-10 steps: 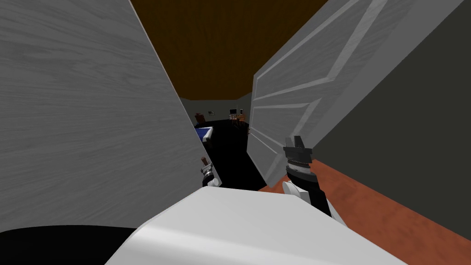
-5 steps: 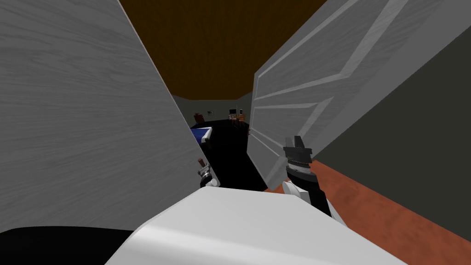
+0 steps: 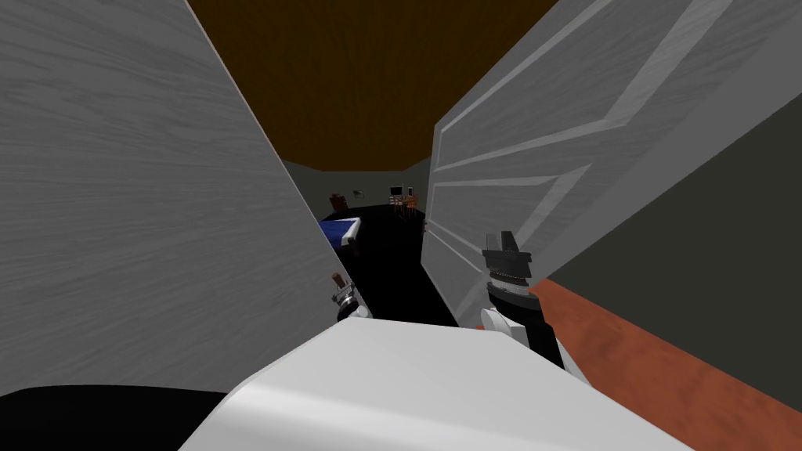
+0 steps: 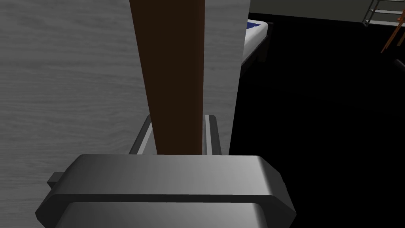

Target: Push the door open

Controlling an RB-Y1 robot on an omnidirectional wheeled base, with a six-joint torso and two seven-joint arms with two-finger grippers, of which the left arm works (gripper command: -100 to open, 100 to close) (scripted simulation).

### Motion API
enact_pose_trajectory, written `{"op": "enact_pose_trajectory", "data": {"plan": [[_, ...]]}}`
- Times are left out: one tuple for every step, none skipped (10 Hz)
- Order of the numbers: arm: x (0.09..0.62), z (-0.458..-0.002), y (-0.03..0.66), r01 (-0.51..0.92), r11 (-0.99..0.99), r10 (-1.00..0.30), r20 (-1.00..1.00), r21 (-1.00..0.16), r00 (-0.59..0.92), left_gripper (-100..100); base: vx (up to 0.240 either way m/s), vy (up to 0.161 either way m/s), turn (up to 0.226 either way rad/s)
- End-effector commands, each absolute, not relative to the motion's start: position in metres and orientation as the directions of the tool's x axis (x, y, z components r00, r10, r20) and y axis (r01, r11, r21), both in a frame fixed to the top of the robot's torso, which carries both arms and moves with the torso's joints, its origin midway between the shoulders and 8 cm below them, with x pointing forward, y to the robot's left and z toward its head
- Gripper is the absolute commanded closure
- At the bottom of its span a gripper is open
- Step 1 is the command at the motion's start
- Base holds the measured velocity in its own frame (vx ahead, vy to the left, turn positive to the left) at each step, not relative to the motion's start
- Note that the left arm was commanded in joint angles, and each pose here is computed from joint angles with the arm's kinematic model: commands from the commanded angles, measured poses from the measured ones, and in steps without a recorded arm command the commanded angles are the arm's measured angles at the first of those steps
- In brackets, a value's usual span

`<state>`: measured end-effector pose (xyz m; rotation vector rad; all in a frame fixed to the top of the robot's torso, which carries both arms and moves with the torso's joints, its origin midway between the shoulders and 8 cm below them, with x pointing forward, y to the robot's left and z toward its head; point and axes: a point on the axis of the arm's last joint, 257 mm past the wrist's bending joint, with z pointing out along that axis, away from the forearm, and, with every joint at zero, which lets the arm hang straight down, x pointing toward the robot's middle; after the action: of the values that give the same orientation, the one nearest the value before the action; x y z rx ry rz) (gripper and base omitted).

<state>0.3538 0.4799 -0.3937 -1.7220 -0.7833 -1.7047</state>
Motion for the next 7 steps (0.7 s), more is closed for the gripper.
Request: {"op": "enact_pose_trajectory", "data": {"plan": [[0.345, -0.391, 0.491, 0.778, -0.628, -0.002, 1.000, -0.001, 0.000, 100, 0.154, 0.021, -0.006], [0.348, -0.394, 0.484, 0.768, -0.640, 0.006, 1.000, -0.001, 0.007, 100, 0.067, 0.012, 0.013], [0.332, -0.390, 0.505, 0.799, -0.601, -0.007, 1.000, -0.008, 0.004, 100, 0.115, 0.036, -0.103], [0.328, -0.390, 0.509, 0.806, -0.592, -0.010, 1.000, -0.009, 0.003, 100, 0.158, 0.108, -0.066], [0.319, -0.388, 0.519, 0.821, -0.571, -0.015, 1.000, -0.011, 0.003, 100, 0.128, 0.128, -0.083], [0.309, -0.386, 0.529, 0.837, -0.547, -0.020, 1.000, -0.013, 0.002, 100, 0.143, 0.113, -0.086], [0.298, -0.385, 0.540, 0.855, -0.519, -0.025, 1.000, -0.014, 0.001, 100, 0.175, 0.128, -0.079]]}}
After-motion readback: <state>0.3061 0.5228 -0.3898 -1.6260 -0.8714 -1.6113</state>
